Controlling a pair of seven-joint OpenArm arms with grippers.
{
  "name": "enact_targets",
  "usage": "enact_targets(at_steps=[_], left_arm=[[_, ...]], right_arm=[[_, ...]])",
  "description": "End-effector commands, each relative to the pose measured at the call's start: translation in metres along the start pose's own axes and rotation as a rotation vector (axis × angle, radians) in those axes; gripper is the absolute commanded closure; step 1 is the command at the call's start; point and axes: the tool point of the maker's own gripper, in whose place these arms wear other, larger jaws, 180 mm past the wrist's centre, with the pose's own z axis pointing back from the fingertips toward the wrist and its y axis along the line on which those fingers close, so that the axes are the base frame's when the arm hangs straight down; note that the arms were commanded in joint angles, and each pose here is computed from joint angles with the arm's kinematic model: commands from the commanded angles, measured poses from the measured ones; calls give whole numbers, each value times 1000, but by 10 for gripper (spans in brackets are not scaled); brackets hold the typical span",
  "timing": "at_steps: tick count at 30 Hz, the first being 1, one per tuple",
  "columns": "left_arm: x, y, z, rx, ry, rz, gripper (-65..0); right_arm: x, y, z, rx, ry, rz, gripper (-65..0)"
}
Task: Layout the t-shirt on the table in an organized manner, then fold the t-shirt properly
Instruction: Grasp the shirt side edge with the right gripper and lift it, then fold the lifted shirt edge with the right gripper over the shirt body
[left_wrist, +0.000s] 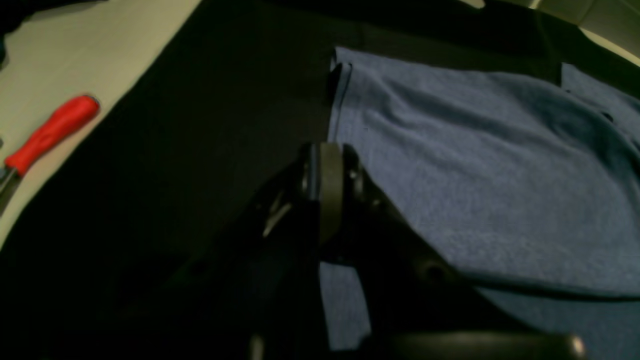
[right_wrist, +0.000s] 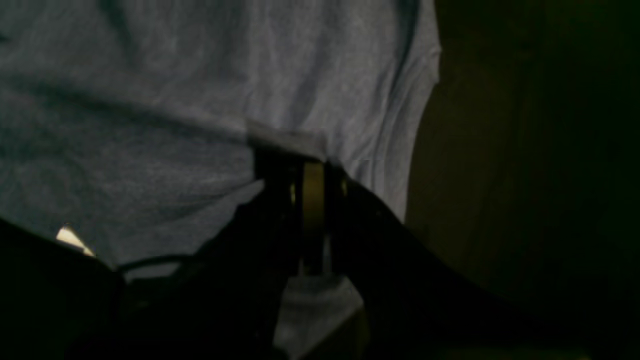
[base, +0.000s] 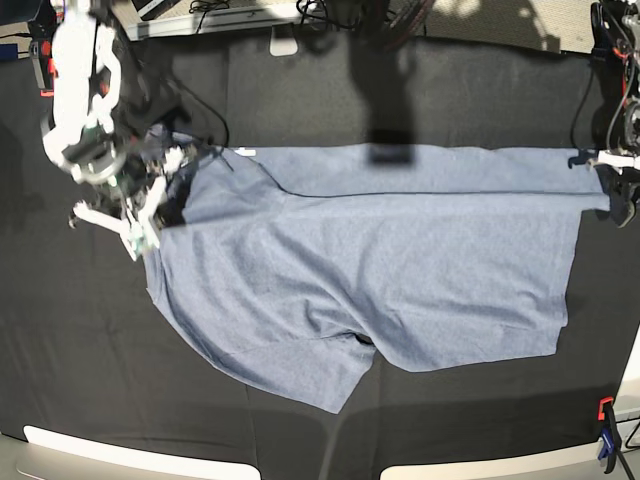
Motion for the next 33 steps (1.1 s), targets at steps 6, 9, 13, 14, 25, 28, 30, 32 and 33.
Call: enact_targets(at_steps=[6,9,13,14,25,28,30,32,33], left_arm=[[27,-8,-18,-7,-85,-30,0],[31,-11,-22,-10,-101,-24,0],[30,-11,-26,-4,-81,-79,0],[30,-11,-26,-5,-81,-79,0],[29,-10,-25,-5,-79,-79,-296],[29,-10,-25,-5,-78,-79,-296],[28,-10,-25,-5,-75,-80,-296],[25,-10,-22,-7,-66,-80,-296],[23,-10,-20,-7,-60,-80,-296]], right_arm=[[35,-12,-14,-10,-79,14,0],[34,-10,-27,6,-68,16,0],[37,-12,-36,13,-62,12,0],[39,-14,-36,11,-65,12,0],[42,-18,-34,15,-60,6,-243],[47,-18,-27,32,-58,-4,-243],[56,-20,-18,22,-76,5,-242],[66,-23,-6,12,-107,-2,-242],[69,-24,0,13,-120,-11,-242]])
